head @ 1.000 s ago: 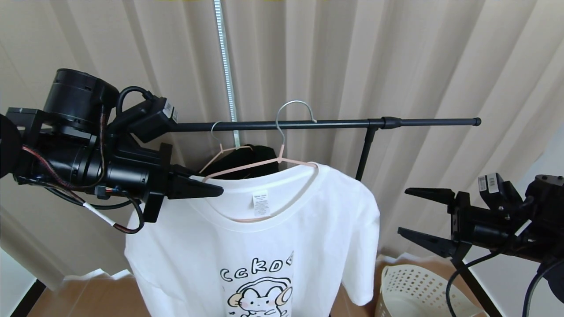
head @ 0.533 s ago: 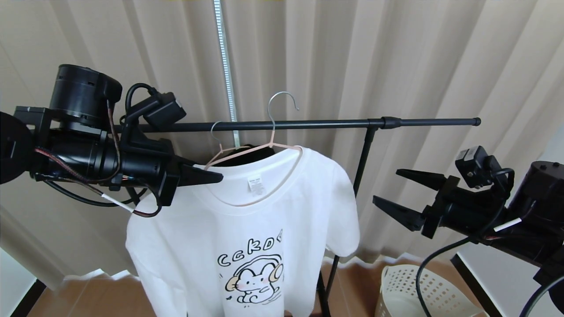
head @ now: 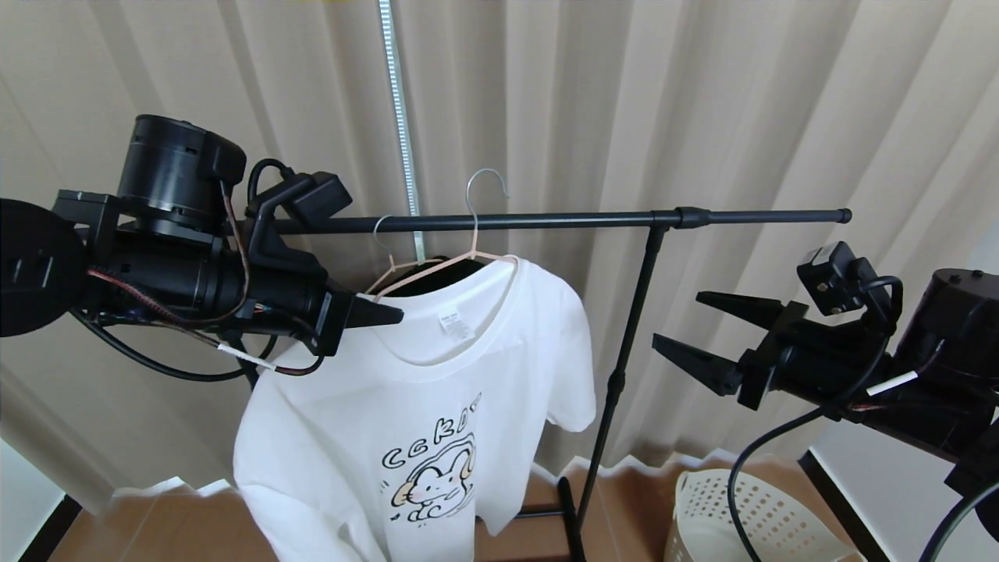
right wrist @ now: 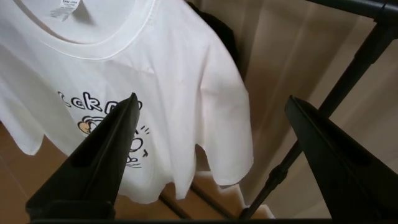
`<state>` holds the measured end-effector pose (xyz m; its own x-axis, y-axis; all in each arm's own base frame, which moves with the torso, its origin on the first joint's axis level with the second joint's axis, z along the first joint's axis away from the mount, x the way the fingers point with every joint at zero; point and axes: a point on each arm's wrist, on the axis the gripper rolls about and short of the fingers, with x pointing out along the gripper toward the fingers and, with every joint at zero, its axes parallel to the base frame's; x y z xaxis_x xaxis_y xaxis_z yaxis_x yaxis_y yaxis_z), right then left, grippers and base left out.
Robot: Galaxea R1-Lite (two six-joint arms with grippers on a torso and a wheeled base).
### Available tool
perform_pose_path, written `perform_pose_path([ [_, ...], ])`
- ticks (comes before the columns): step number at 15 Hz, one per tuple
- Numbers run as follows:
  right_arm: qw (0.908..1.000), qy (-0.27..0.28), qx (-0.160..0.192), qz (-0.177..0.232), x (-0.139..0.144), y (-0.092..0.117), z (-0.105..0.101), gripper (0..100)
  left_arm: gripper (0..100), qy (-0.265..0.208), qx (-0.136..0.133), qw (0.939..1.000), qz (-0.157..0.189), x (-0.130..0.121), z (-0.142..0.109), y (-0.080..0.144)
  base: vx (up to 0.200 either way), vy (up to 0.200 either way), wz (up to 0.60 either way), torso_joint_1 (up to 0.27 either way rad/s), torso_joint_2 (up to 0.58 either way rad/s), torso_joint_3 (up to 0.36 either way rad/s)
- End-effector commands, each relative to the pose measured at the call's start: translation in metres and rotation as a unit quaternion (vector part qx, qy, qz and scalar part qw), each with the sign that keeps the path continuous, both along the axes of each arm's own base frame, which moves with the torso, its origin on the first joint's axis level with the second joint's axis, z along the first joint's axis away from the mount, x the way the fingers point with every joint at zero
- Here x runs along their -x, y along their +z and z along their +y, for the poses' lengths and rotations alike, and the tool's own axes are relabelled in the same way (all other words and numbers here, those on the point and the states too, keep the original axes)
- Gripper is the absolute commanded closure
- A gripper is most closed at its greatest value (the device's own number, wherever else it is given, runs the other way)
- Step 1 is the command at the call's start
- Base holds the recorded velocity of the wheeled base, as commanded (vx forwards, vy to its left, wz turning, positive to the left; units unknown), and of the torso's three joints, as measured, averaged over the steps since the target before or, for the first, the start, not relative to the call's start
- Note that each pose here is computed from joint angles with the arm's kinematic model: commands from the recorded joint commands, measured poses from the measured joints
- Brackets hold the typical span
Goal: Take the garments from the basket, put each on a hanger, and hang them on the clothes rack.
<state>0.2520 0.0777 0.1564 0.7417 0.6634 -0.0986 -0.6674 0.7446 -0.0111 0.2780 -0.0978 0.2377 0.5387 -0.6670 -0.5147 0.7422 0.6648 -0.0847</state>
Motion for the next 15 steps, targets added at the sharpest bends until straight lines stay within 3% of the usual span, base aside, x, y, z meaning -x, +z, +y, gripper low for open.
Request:
perform_pose_path([
  [1,1.0,-0.001,-0.001,-0.006,0.001,0.003,0.0,0,100,0.024,0.001,0.9997,0.009,-0.01,-0.004,-0.007,0.0,0.0,0.0,0.0,0.0,0.0],
  [4,1.0,-0.002,-0.001,-0.006,0.001,0.003,-0.001,0,100,0.093,0.006,0.9954,0.024,-0.029,-0.018,-0.021,0.0,0.0,0.0,0.0,0.0,0.0],
  [6,1.0,-0.001,-0.001,-0.006,0.001,0.003,0.0,0,100,0.129,-0.006,0.9913,0.023,-0.046,-0.023,-0.034,0.0,0.0,0.0,0.0,0.0,0.0],
  [11,1.0,-0.002,-0.001,-0.007,0.001,0.003,-0.001,0,100,0.149,-0.001,0.9877,0.047,-0.067,-0.034,-0.049,0.0,0.0,0.0,0.0,0.0,0.0],
  [15,1.0,-0.002,-0.001,-0.007,0.001,0.003,-0.001,0,100,0.161,0.018,0.9856,0.049,-0.08,-0.041,-0.047,0.0,0.0,0.0,0.0,0.0,0.0],
])
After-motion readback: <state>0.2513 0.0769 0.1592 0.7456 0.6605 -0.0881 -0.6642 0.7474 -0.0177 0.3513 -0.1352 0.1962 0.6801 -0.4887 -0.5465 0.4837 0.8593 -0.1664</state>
